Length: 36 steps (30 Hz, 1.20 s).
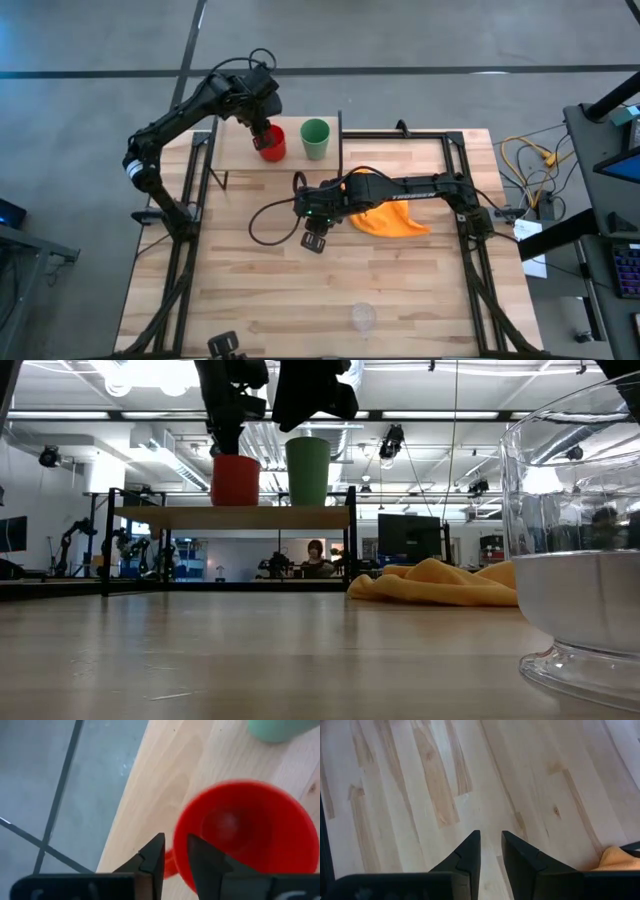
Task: Stack small to large cups/mugs on shelf
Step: Put the transparent mug on the shelf
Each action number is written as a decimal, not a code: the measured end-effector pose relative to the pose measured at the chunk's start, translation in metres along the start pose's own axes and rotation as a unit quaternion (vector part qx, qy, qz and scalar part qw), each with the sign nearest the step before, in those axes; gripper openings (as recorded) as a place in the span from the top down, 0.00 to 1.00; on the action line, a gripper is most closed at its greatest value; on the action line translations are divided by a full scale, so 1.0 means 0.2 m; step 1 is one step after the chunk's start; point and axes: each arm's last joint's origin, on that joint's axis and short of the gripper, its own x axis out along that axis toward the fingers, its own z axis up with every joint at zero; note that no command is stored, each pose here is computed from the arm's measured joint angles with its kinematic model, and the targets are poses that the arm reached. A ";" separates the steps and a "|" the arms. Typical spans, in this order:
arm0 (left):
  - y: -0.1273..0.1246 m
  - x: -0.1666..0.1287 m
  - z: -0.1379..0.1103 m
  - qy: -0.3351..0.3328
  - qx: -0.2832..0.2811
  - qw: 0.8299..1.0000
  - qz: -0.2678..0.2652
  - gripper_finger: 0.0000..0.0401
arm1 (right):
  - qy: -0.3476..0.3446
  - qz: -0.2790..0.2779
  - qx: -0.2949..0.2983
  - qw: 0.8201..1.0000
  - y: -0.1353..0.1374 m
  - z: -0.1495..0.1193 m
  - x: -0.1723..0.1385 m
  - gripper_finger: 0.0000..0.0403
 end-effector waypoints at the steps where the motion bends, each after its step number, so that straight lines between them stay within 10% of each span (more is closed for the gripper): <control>1: 0.00 0.00 0.00 0.000 0.000 1.000 0.000 0.83 | 0.000 0.000 0.000 1.000 0.00 0.00 0.00 0.82; 17: -0.02 -0.28 -0.08 -0.079 -0.019 0.997 0.015 0.83 | 0.151 0.014 0.034 0.988 0.04 -0.17 -0.16 0.82; 36: -0.07 -0.69 -0.36 -0.208 -0.097 0.973 -0.011 0.83 | 0.237 0.054 0.149 0.959 0.50 -0.47 -0.18 0.82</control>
